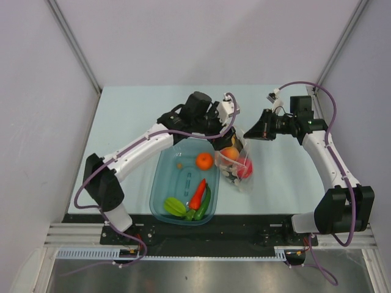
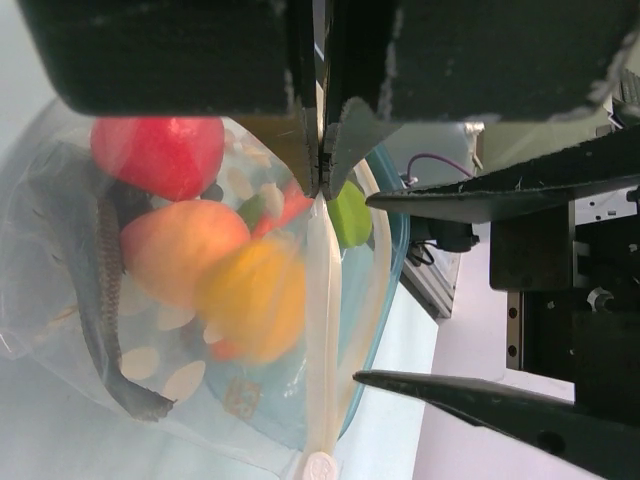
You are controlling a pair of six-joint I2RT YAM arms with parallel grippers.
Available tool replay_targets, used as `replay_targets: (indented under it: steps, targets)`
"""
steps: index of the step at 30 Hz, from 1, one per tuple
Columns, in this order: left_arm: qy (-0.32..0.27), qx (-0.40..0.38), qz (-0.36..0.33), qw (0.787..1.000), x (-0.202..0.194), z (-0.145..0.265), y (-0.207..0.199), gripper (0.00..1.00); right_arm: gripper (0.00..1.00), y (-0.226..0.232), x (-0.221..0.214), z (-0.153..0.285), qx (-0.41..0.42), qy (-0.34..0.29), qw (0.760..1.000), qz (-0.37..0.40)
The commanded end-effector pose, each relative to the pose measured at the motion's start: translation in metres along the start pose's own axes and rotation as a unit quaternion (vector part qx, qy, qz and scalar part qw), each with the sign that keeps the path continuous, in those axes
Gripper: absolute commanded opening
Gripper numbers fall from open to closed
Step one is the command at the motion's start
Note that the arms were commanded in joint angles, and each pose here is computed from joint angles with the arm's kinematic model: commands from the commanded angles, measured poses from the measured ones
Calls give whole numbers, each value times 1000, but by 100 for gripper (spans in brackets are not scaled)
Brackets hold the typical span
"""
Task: Place the food in the zip-top bag and seal the zipper
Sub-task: Place the fake fruit in the zipper food storage bag, then pick up the fake fruit from the bin.
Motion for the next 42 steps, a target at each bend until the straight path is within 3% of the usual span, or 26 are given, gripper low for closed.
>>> replay_targets:
  steps: [1,3,7,11,14,15,17,18,19,22,27,38,42]
  targets:
    - [-64,16,39,997,18,42,4,100,0,1,7,0,-1,-14,1000,14]
    - [-122,13,26,992,31,70,-1,100,0,0,8,0,-1,-15,1000,14]
    - [-135,28,41,990,3,91,8,100,0,0,10,-1,0,-15,1000,14]
    - [-51,17,50,997,-51,90,15,100,0,-1,11,-1,2,-12,1000,16]
    - [25,-39,-1,999,-101,96,7,100,0,-1,11,0,3,-10,1000,16]
    - [42,-64,-67,995,-112,101,4,100,0,-1,10,0,2,-9,1000,18]
    - [104,-121,-80,984,-150,111,-11,100,0,-2,9,0,3,-5,1000,15]
    - [116,-142,-137,973,-161,115,-12,100,0,-2,8,0,4,-4,1000,15]
    - [151,-167,-140,964,-183,125,-20,99,0,-2,8,-1,4,-3,1000,15]
    - [190,-196,-202,941,-214,134,-22,100,0,-3,7,-2,5,-2,1000,14]
    - [237,-213,-250,914,-238,127,-22,100,0,-4,7,-5,7,0,1000,14]
    - [278,-228,-283,889,-261,87,-15,99,0,-2,10,-5,2,-4,1000,16]
    - [278,-207,-280,895,-261,69,-5,88,0,-4,9,-5,-1,-3,1000,18]
Point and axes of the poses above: each gripper's point midway between its finger pads, its own z axis back along the fingers, its own y axis along the line the jaws close on, x = y × z, the point moved 6 cm from there along z, back along the fingers, and after that the axes turned 13 degrees about z, right-handed, at the moved point
